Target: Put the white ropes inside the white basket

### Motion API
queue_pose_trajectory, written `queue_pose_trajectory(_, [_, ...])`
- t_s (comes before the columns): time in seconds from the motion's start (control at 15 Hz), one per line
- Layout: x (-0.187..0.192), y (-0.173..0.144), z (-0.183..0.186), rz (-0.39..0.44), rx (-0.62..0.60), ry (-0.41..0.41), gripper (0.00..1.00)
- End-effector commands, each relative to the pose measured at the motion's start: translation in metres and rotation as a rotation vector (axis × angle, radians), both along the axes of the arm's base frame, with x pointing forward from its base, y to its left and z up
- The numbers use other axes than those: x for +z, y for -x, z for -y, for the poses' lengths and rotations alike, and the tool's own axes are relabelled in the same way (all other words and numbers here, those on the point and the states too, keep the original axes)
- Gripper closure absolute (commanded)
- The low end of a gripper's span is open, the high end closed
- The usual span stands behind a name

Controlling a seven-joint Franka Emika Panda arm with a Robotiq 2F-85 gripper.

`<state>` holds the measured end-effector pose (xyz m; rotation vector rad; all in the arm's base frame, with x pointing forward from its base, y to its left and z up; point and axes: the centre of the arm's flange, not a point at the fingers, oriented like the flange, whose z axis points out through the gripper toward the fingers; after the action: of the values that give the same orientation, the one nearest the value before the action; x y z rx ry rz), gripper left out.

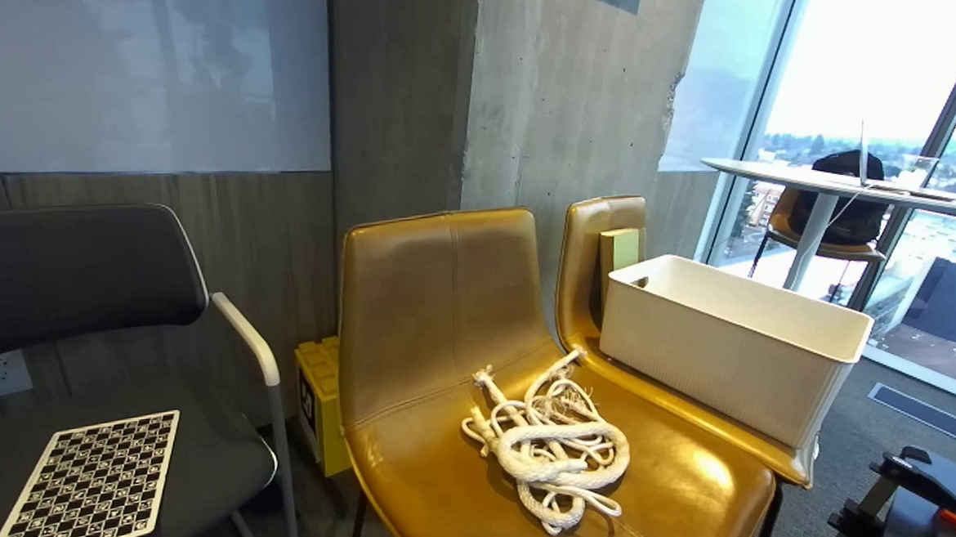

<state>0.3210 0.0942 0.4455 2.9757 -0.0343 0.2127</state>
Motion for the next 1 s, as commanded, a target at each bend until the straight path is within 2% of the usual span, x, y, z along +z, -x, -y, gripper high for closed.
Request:
queue_pose_trajectory(0.0, [0.006, -0.012, -0.062, 0.005, -0.015, -0.023, 0.00])
queue_pose_trajectory(0.07, [0.006, -0.015, -0.082, 0.014, -0.010, -0.043, 0.00])
queue_pose_trajectory(0.27, [0.011, -0.030, -0.144, 0.112, -0.005, -0.135, 0.00])
queue_pose_trajectory(0.47, [0.015, -0.075, -0.188, 0.223, -0.008, -0.201, 0.00])
queue_pose_trajectory(0.67, [0.008, -0.131, -0.198, 0.290, -0.024, -0.221, 0.00])
queue_pose_trajectory(0.93, [-0.035, -0.207, -0.182, 0.308, -0.004, -0.133, 0.00])
